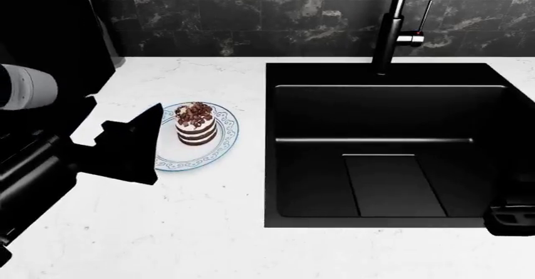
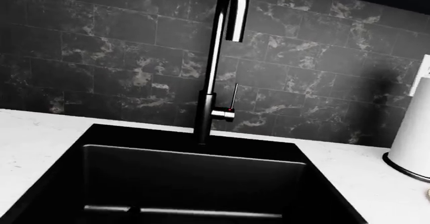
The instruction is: Move the dessert items from the plate to the tray.
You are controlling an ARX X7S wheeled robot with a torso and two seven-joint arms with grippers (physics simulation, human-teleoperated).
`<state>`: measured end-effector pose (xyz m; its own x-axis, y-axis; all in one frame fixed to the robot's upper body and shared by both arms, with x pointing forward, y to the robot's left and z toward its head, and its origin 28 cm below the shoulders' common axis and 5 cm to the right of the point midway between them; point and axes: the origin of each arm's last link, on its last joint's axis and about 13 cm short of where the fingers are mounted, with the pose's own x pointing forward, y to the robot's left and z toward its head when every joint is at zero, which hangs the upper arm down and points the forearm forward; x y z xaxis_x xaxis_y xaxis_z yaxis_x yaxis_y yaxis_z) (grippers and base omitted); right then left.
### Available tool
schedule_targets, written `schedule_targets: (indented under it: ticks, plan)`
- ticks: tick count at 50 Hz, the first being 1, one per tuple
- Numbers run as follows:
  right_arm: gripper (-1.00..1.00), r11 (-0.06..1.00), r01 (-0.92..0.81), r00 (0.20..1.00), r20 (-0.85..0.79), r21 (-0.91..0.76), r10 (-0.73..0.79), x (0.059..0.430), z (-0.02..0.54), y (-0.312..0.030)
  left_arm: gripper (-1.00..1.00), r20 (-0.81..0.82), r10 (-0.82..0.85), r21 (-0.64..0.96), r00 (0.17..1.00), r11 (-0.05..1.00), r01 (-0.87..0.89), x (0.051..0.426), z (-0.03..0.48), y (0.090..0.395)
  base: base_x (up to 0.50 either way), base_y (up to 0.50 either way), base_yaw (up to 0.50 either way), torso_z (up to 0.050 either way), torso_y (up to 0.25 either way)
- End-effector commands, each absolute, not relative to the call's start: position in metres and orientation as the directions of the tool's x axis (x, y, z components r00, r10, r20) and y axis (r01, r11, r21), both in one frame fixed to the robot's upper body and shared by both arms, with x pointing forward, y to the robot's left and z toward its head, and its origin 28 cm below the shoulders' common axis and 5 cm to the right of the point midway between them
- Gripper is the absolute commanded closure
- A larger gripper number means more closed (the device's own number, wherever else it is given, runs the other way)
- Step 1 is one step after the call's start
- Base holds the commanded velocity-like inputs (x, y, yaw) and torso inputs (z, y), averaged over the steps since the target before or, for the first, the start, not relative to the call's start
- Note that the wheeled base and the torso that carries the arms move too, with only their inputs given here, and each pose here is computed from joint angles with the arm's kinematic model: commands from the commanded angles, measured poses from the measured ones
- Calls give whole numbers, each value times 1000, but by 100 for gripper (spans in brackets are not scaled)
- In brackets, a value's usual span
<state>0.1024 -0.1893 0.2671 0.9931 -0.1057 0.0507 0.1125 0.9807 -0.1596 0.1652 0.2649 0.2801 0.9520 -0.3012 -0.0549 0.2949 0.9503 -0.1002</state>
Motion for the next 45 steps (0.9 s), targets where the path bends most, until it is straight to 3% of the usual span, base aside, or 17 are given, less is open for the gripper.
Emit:
schedule_targets:
  ticks: [1, 22, 41, 45]
  plan:
    - [-100, 982, 4, 999, -34, -191, -11, 108, 284, -190, -100, -104, -311, -109, 945, 948, 300, 182, 292, 266, 0, 0, 0, 0, 0]
    - [-100, 978, -75, 995, -80, -196, 60, 122, 300, -190, -100, -135, -323, -120, 937, 944, 309, 195, 301, 267, 8, -1, 0, 0, 0]
    - [-100, 974, -84, 994, -81, -211, 68, 123, 297, -188, -100, -129, -311, -120, 942, 948, 296, 195, 301, 269, 490, -78, 0, 0, 0]
    - [-100, 974, -82, 994, -83, -210, 66, 122, 298, -188, -100, -130, -311, -119, 942, 948, 296, 194, 302, 269, 36, 0, 0, 0, 0]
